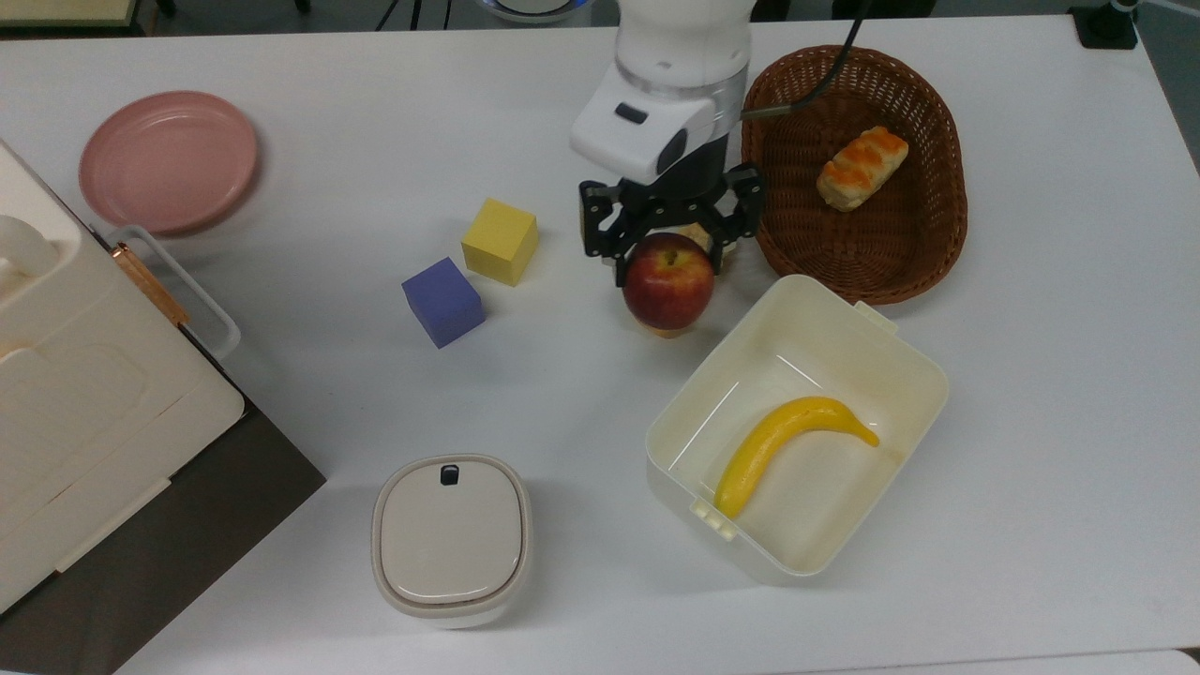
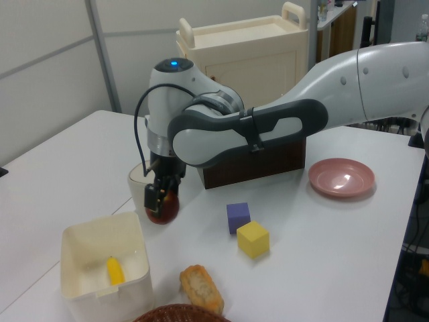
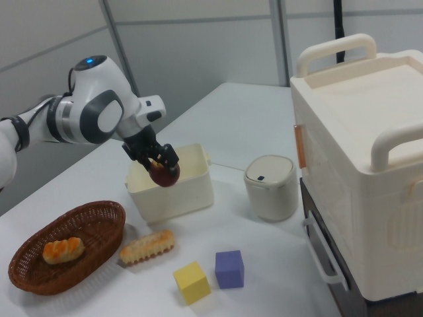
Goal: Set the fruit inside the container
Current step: 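Carry the apple over the cream container and lower it inside, then open the gripper, release the apple, and raise the arm away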
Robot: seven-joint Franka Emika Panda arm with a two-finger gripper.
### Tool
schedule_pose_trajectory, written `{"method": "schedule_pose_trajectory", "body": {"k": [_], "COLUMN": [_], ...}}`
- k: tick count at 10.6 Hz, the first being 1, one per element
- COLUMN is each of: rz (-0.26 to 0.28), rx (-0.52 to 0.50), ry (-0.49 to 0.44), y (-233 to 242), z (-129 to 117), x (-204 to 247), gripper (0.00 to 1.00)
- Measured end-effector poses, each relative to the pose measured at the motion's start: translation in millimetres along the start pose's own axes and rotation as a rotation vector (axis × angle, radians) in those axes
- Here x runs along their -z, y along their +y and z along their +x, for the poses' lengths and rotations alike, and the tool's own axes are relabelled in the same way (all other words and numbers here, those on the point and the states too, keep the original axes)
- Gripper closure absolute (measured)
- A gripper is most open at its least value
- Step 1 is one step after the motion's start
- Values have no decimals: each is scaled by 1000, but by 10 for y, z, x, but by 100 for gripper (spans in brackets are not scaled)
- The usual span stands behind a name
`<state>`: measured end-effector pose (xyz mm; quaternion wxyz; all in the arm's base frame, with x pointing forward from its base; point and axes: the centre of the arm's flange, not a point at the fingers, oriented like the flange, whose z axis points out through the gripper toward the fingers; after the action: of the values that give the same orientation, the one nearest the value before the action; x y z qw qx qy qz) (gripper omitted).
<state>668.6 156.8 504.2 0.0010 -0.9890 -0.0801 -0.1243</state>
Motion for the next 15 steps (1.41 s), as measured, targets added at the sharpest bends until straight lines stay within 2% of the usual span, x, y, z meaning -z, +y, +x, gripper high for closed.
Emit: {"method": "schedule_pose_trajectory", "body": {"k": [3, 5, 7, 8, 9, 14, 15], "rz": [18, 37, 43, 43, 43, 40, 30], "rx": [38, 70, 93, 100, 102, 97, 86], "ry": [65, 139, 133, 120, 115, 111, 79], "y": [-308, -562, -747, -796, -812, -773, -687], "z": [102, 172, 186, 182, 184, 187, 169], "x": [239, 203, -98, -252, -318, -320, -311], "gripper": [16, 16, 16, 11, 0, 0, 0]}}
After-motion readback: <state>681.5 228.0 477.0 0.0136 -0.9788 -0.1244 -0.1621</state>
